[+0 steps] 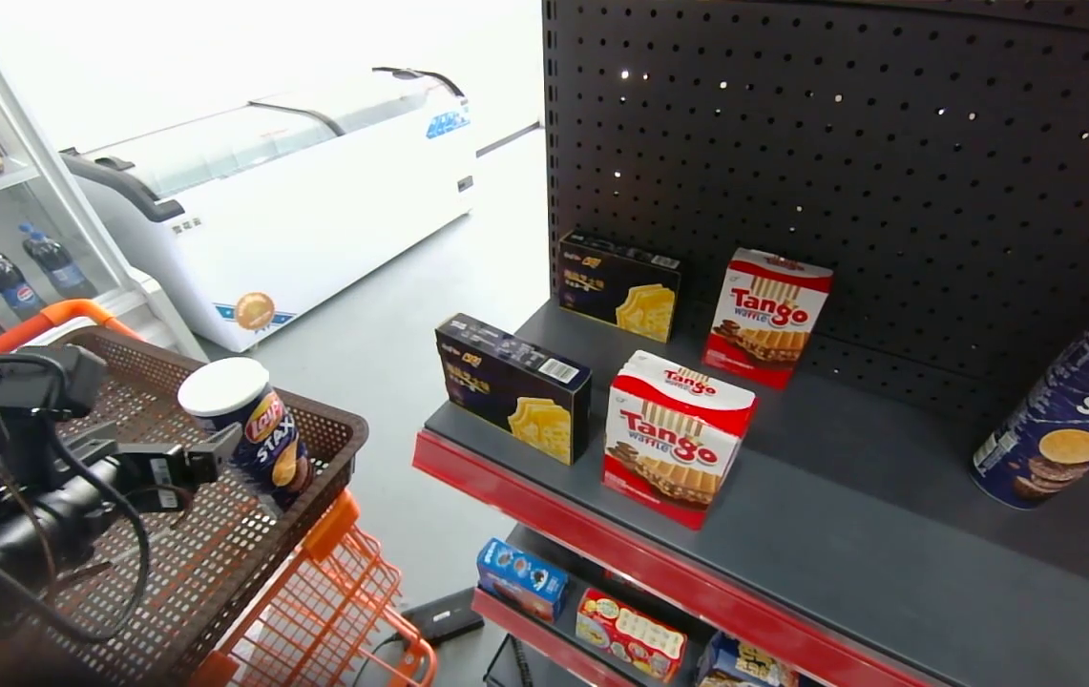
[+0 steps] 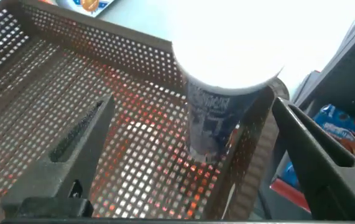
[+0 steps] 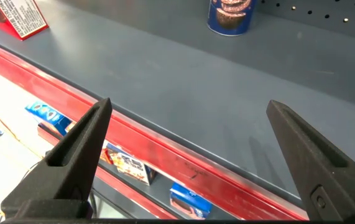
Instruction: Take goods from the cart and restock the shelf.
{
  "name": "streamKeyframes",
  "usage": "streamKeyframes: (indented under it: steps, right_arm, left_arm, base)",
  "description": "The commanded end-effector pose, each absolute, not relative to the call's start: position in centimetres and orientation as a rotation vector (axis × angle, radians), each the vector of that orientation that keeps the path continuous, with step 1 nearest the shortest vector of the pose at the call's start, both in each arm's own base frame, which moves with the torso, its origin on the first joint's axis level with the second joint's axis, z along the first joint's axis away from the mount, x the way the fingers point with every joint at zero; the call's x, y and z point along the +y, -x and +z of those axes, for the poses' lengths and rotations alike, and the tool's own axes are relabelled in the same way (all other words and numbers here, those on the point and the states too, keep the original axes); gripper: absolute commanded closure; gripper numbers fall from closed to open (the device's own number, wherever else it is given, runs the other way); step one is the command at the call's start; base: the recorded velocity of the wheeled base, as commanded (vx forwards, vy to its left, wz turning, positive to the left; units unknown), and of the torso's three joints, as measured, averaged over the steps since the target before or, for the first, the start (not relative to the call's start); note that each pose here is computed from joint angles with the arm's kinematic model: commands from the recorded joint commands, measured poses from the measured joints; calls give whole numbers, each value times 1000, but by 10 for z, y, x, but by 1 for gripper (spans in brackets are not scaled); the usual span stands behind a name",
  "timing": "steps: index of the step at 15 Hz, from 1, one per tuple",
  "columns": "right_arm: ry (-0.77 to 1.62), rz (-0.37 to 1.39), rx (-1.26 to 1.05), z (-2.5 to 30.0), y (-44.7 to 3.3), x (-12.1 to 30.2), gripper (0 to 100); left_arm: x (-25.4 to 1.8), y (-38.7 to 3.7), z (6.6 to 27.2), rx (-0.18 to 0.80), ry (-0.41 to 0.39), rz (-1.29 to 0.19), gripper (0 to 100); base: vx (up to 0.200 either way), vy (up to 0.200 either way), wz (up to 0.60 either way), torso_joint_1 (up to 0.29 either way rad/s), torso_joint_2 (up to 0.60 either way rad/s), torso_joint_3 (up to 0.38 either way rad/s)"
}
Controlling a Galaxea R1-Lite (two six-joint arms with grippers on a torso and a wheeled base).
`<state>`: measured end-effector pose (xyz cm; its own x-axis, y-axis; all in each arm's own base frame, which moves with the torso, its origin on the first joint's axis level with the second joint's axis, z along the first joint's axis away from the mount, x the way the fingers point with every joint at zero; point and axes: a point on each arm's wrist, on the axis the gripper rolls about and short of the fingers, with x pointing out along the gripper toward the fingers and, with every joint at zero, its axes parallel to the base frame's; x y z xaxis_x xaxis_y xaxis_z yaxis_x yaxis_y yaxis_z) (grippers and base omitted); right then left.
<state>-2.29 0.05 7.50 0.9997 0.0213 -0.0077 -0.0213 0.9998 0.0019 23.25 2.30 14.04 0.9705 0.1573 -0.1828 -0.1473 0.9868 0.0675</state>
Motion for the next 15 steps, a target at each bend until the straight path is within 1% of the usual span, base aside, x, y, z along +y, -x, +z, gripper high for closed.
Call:
streamKeyframes:
  steps: [1, 3, 5, 8, 14, 15]
  right_arm:
    - [-2, 23, 9, 75, 23, 0, 0]
    - [-2, 23, 8, 75, 23, 0, 0]
    - [-2, 23, 8, 75, 23, 0, 0]
    - [-2, 23, 9, 75, 23, 0, 0]
    - [-2, 23, 8, 75, 23, 0, 0]
    - [-2, 23, 8, 75, 23, 0, 0]
  left_arm:
    - [15, -263, 91, 287, -60, 111, 0]
    - [16, -268, 87, 278, -60, 111, 0]
    - [17, -280, 76, 247, -59, 112, 0]
    - [18, -293, 70, 205, -62, 115, 0]
    - [19, -326, 66, 123, -62, 116, 0]
    - [19, -330, 67, 100, -60, 115, 100]
  base:
    - [0, 0, 0, 0, 0, 0]
    - [0, 0, 0, 0, 0, 0]
    - [0, 0, 0, 0, 0, 0]
    - [0, 0, 0, 0, 0, 0]
    - [0, 0, 0, 0, 0, 0]
    - [0, 0, 0, 0, 0, 0]
